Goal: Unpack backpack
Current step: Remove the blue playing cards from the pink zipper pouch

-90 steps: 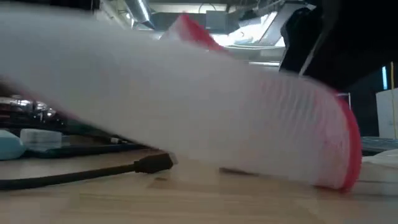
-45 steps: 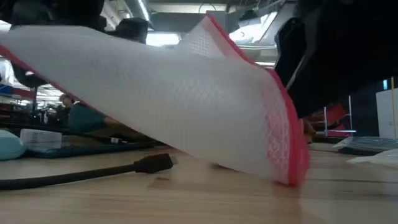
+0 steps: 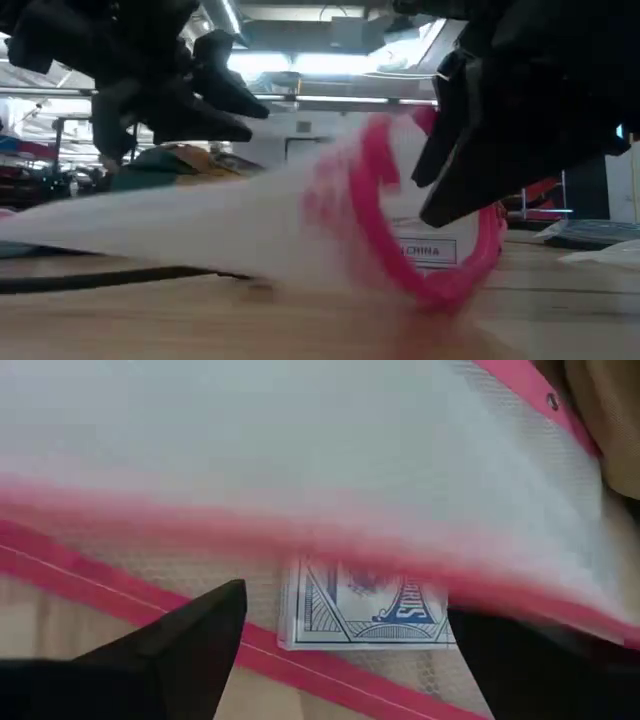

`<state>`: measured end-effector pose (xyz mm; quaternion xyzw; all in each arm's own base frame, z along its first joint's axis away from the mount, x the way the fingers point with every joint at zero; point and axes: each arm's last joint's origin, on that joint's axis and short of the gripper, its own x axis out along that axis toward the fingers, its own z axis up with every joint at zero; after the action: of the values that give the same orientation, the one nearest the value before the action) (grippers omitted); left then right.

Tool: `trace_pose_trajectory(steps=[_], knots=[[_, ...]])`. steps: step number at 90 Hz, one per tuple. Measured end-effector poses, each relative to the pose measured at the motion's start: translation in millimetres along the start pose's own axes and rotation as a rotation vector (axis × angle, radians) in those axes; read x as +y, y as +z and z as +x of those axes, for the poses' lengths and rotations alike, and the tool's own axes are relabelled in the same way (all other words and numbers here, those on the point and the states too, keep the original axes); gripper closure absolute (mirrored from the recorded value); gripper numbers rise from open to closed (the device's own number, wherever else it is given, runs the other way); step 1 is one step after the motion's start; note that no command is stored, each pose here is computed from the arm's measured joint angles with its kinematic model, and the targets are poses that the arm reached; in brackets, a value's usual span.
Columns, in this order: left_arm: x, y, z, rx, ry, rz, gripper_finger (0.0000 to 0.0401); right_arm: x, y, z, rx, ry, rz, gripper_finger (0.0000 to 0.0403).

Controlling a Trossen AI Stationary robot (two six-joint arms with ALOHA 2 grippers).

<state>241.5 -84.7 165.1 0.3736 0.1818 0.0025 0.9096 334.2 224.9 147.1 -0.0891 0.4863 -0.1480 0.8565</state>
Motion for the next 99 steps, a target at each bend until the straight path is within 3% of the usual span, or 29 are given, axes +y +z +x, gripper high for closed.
trace_pose_trajectory(steps=[12, 40, 59, 80, 99], knots=[[-13, 17, -9, -0.091, -0.076, -0.025, 0.0197, 0, 0, 0, -0.006, -0.007, 0.000, 0.0072], [-69, 46, -44, -0.286, -0.400, -0.087, 0.0193, -5, 3, 3, -0.023, -0.041, 0.012, 0.0072], [-104, 46, -32, -0.269, -0.405, -0.086, 0.0193, -15, 10, 11, -0.016, -0.067, 0.042, 0.0072], [-130, 62, 3, -0.184, -0.205, -0.039, 0.0194, -24, 15, 17, -0.007, -0.079, 0.062, 0.0072], [-145, 78, 32, -0.121, -0.192, 0.015, 0.0194, -25, 16, 18, -0.003, -0.074, 0.047, 0.0072]])
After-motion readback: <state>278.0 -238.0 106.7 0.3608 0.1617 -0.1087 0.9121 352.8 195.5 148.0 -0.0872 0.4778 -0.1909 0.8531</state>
